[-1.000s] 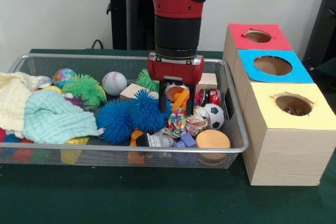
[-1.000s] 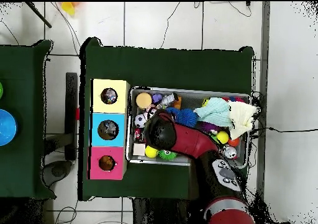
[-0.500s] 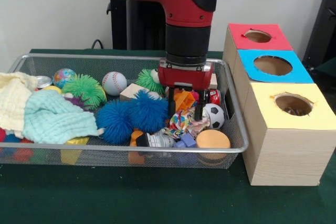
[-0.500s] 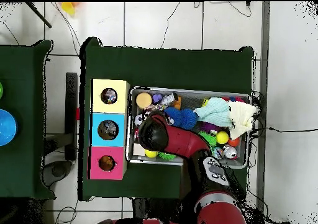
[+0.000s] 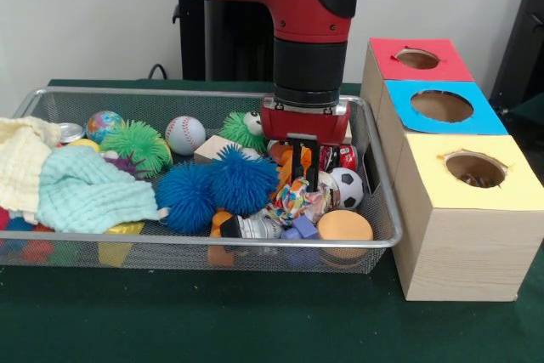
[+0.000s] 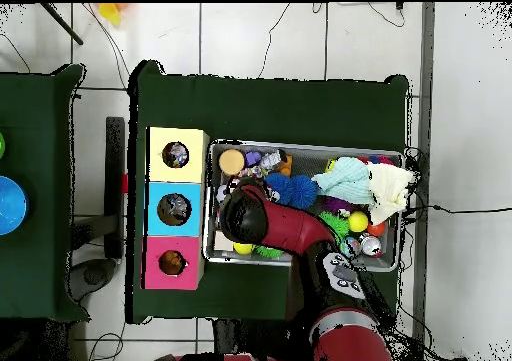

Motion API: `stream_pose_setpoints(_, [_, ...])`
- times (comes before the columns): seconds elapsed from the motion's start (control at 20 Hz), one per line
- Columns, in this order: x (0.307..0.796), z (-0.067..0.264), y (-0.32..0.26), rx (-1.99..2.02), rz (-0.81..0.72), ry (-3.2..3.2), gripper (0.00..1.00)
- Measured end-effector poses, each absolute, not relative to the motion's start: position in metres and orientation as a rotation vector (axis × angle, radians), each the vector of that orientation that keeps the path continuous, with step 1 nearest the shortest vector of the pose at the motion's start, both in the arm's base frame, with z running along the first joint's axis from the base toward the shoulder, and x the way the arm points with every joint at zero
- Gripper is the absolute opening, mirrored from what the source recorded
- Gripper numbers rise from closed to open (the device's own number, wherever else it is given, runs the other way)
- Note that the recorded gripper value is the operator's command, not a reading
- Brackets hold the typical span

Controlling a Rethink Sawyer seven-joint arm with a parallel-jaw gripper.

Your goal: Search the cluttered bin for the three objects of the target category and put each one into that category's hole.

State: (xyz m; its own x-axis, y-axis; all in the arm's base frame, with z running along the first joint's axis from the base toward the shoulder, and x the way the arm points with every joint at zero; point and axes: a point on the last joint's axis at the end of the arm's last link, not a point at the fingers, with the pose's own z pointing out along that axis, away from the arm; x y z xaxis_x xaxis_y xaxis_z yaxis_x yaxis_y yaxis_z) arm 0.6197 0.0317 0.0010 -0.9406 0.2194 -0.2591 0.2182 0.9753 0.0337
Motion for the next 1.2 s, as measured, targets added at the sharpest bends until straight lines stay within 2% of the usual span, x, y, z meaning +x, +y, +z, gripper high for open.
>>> stream_pose_setpoints(0.45, [0.62, 0.001, 0.032, 0.322, 0.006, 2.858, 0.0])
stream_pose_setpoints(0.6, [0.623, 0.012, 0.032, 0.317, 0.004, 2.845, 0.0])
stream_pose_setpoints(1.2, [0.64, 0.118, 0.051, 0.294, 0.006, 2.839, 0.0])
